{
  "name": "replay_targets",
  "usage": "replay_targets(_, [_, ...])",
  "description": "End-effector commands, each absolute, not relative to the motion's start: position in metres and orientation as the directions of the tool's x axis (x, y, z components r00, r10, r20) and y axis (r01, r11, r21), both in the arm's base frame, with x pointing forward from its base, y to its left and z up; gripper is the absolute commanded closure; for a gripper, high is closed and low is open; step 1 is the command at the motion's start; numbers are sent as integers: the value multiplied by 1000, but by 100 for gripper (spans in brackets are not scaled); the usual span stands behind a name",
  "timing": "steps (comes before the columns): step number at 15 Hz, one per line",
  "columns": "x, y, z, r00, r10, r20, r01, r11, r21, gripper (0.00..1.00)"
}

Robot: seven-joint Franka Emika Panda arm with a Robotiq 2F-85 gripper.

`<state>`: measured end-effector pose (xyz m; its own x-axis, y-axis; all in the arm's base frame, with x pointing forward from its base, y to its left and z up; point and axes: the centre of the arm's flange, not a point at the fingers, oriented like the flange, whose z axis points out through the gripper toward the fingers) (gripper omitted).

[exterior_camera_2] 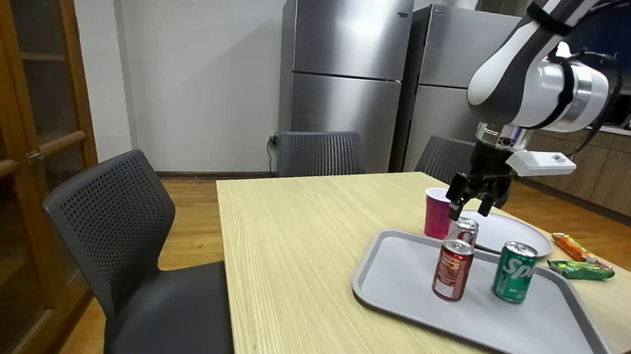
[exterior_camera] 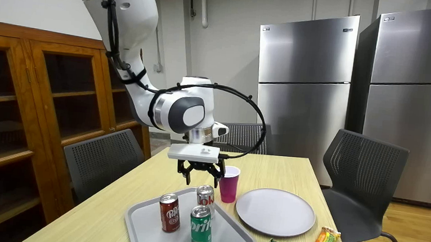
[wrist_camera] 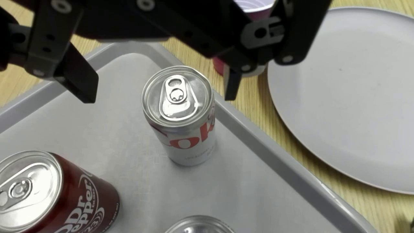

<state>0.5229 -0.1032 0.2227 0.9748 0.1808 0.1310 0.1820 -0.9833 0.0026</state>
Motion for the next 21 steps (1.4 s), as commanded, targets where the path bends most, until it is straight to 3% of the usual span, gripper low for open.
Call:
replay_targets(1, [540, -98, 216, 977, 175, 125, 177, -984, -2, 0])
replay_targets(21, [543, -106, 191, 983, 159, 89, 159, -987, 11, 0])
